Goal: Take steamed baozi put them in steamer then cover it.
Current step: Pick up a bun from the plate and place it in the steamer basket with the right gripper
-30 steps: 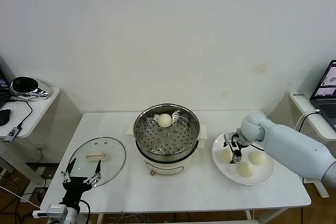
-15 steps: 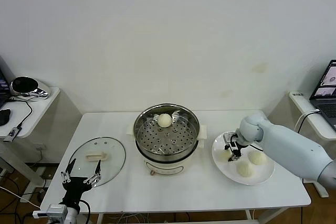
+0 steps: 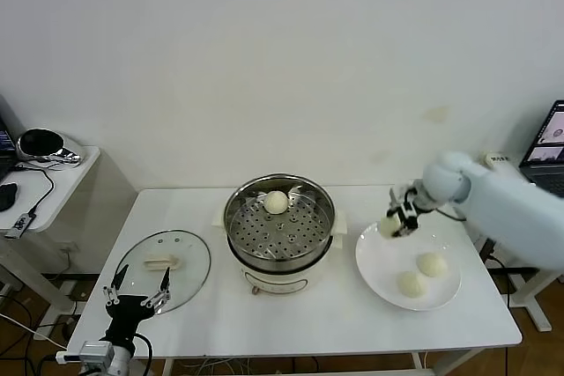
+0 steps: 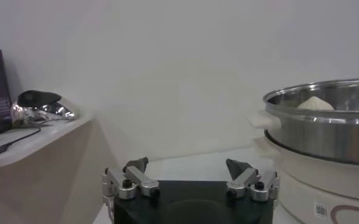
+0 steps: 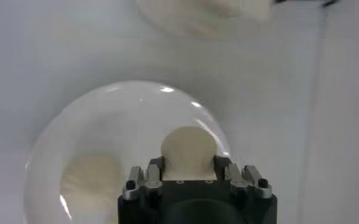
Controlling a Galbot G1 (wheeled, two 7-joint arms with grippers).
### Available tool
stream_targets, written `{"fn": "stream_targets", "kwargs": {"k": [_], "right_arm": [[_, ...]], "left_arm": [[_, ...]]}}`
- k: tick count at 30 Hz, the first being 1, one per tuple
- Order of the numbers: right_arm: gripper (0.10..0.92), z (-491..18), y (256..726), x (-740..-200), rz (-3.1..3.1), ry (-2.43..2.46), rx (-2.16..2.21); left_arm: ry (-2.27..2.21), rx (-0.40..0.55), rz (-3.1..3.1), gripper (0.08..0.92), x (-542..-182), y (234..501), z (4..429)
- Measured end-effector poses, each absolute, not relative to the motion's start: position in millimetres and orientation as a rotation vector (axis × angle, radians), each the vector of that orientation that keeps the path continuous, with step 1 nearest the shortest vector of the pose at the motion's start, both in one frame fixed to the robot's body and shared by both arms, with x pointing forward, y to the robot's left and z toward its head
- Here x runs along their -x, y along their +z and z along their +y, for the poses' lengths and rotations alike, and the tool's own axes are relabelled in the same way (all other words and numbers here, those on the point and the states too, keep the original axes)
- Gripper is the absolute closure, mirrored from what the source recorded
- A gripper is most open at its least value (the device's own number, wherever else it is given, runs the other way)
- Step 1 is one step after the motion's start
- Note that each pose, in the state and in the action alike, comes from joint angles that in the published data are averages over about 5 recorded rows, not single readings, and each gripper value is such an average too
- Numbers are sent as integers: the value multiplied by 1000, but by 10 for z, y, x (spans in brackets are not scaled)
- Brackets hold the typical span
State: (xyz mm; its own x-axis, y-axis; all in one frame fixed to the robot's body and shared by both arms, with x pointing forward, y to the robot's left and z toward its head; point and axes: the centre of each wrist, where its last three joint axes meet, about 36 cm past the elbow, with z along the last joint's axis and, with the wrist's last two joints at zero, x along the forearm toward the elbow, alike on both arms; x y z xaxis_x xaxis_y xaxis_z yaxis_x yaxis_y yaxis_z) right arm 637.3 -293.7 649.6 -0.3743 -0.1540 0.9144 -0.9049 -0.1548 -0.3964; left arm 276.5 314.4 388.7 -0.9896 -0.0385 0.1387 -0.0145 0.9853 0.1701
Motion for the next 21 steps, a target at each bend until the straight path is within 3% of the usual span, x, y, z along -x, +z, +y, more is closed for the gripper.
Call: {"fn": "stream_targets", "kwargs": {"k": [9,21], "right_arm": [[485,-2103,7099,-6300,-1545,1607,-1331],[479,-881,6892,-6318,-1497,1529,-1437]], "left_arm": [[-253,-27,-2998,177,-2807,3908,3146],[-251,-54,-3008,177,-2809,3954,3209]]}}
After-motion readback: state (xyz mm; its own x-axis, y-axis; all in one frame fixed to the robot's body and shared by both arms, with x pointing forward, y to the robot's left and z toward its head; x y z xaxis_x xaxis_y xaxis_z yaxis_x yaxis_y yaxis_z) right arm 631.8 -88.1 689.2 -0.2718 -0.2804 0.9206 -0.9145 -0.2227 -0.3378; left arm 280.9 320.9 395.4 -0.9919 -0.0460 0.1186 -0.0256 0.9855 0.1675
